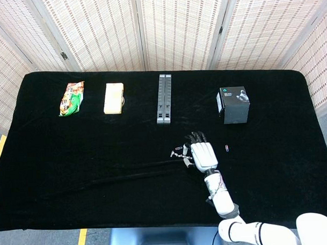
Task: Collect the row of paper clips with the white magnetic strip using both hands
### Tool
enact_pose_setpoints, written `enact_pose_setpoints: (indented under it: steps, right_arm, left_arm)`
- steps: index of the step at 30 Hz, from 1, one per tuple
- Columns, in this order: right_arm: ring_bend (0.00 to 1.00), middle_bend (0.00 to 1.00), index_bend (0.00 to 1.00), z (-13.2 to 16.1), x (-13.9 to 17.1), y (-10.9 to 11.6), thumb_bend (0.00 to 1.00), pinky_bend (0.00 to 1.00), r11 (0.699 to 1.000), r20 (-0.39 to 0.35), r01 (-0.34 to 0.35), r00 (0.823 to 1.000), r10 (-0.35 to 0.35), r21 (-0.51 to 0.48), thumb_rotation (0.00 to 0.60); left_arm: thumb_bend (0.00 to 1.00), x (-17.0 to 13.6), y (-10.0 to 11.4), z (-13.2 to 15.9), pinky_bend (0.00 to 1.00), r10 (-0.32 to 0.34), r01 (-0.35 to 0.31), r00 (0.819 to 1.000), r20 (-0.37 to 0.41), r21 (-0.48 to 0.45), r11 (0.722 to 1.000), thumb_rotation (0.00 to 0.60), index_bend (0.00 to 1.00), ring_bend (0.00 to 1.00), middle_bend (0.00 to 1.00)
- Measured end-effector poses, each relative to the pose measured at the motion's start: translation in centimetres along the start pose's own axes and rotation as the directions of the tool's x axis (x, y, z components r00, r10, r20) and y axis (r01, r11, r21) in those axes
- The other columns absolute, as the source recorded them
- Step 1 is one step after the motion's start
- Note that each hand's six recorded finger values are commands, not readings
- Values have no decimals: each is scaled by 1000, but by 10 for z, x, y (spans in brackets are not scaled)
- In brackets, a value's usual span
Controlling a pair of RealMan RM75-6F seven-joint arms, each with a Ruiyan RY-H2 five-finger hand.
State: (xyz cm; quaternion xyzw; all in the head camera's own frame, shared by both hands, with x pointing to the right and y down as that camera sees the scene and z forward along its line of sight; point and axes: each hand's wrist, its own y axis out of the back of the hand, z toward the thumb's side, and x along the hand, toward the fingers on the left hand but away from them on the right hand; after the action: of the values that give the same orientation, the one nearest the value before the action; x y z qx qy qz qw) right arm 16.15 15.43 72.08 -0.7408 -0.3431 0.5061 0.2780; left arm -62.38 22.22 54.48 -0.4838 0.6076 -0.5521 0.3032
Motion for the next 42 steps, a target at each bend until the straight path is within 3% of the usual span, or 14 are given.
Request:
enact_pose_setpoints:
  steps: [12,35,42]
  right_arm:
    - [84,220,841,-32,-22,15,484,0,995,125,-62,991,53,75,600]
    - [82,220,841,-27,-42,-14,484,0,988,116,-124,987,112,98,600]
    - [82,220,842,-26,-41,-10,484,0,991,107,-105,990,97,79,600]
  left_arm:
    - [458,1,-5,2,15,-17,17,1000,-7,13,1000,600,389,79,217]
    - [459,0,4,-6,15,2,-2,1000,-27,-11,1000,600,393,79,217]
    - [458,1,4,-6,15,1,-1,1000,-27,-11,1000,600,396,79,217]
